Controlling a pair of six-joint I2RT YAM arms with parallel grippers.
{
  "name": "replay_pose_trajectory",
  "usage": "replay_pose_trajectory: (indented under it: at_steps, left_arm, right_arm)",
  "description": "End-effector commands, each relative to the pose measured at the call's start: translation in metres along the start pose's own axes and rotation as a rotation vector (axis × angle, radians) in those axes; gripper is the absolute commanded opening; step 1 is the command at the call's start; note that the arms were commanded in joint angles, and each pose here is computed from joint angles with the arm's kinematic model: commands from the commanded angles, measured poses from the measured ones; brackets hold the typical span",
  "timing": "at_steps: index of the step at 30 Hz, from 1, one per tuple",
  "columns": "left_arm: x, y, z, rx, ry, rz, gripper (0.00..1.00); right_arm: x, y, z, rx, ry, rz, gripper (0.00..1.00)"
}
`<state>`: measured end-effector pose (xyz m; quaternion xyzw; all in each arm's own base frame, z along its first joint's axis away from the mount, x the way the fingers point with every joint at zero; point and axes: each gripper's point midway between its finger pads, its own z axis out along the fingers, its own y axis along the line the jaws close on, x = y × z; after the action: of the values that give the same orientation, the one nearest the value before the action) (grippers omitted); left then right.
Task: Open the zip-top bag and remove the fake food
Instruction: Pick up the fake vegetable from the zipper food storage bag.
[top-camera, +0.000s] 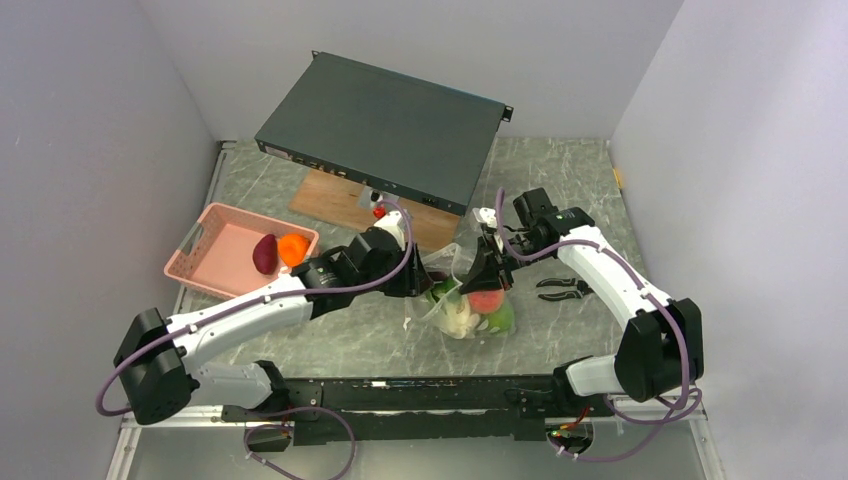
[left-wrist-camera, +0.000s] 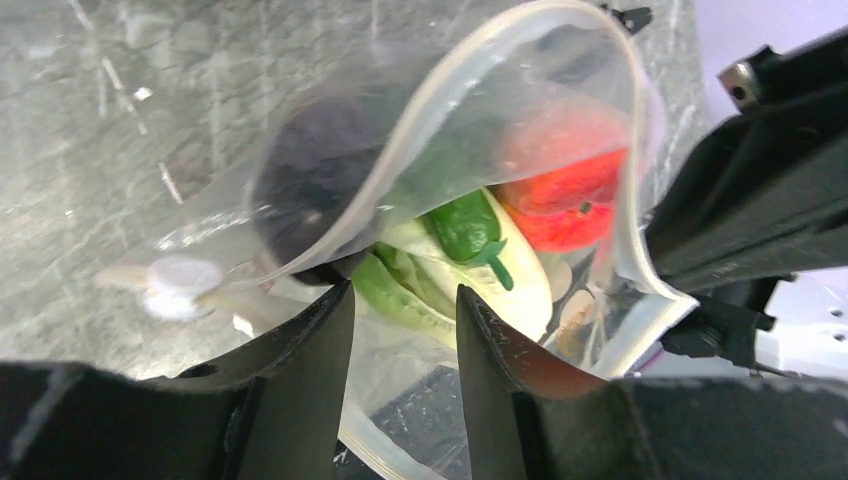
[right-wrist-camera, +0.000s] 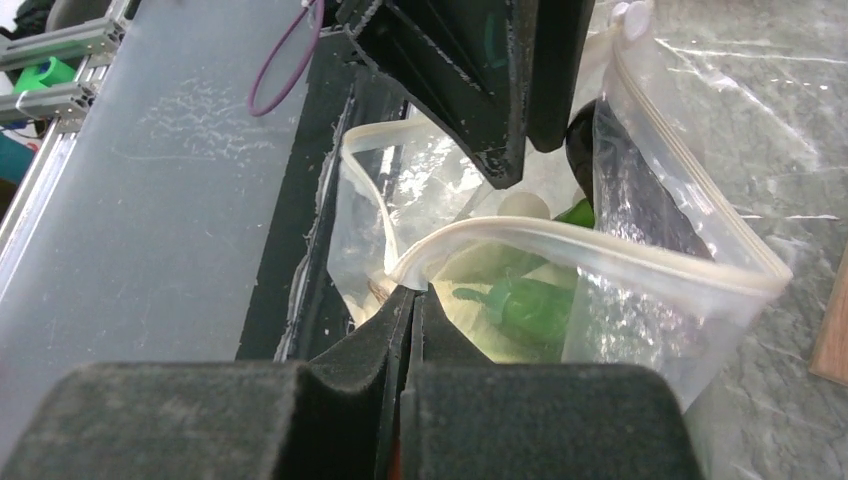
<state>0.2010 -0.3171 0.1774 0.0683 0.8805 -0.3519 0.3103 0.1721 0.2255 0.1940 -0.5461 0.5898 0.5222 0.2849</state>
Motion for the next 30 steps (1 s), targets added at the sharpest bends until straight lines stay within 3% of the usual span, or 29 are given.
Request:
replay_pose_trajectory:
  at_steps: [1, 10, 18, 22, 24, 27, 30]
  left_arm:
    - [-0.015, 0.015, -0.005, -0.125, -0.065, -0.024, 0.47]
    - [-0.028, 0.029, 0.004, -0.219, -0.130, -0.027, 0.50]
    - [-0.036, 0.030, 0.003, -0.198, -0.204, -0.058, 0.68]
    - [-0.039, 0.036, 0.007, -0.226, -0.228, -0.058, 0.69]
    - [-0.039, 0.038, 0.009, -0.243, -0.221, -0.050, 0.67]
    - [-0.040, 0.035, 0.010, -0.230, -0.214, -0.025, 0.52]
    - [-0.040, 0.029, 0.011, -0.191, -0.205, 0.035, 0.49]
  right_arm:
    - [-0.018, 0.006, 0.000, -0.030, -0.047, -0.065, 0.00]
    - [-0.016, 0.015, 0.014, -0.088, -0.018, -0.082, 0.00]
    - [-0.013, 0.016, 0.016, -0.089, -0.008, -0.084, 0.00]
    - [-0.013, 0.016, 0.016, -0.090, -0.007, -0.088, 0.00]
    - [-0.013, 0.016, 0.016, -0.089, -0.006, -0.090, 0.00]
    - [-0.014, 0.017, 0.016, -0.090, -0.006, -0.089, 0.00]
    - [-0.014, 0.017, 0.016, -0.087, -0.003, -0.092, 0.00]
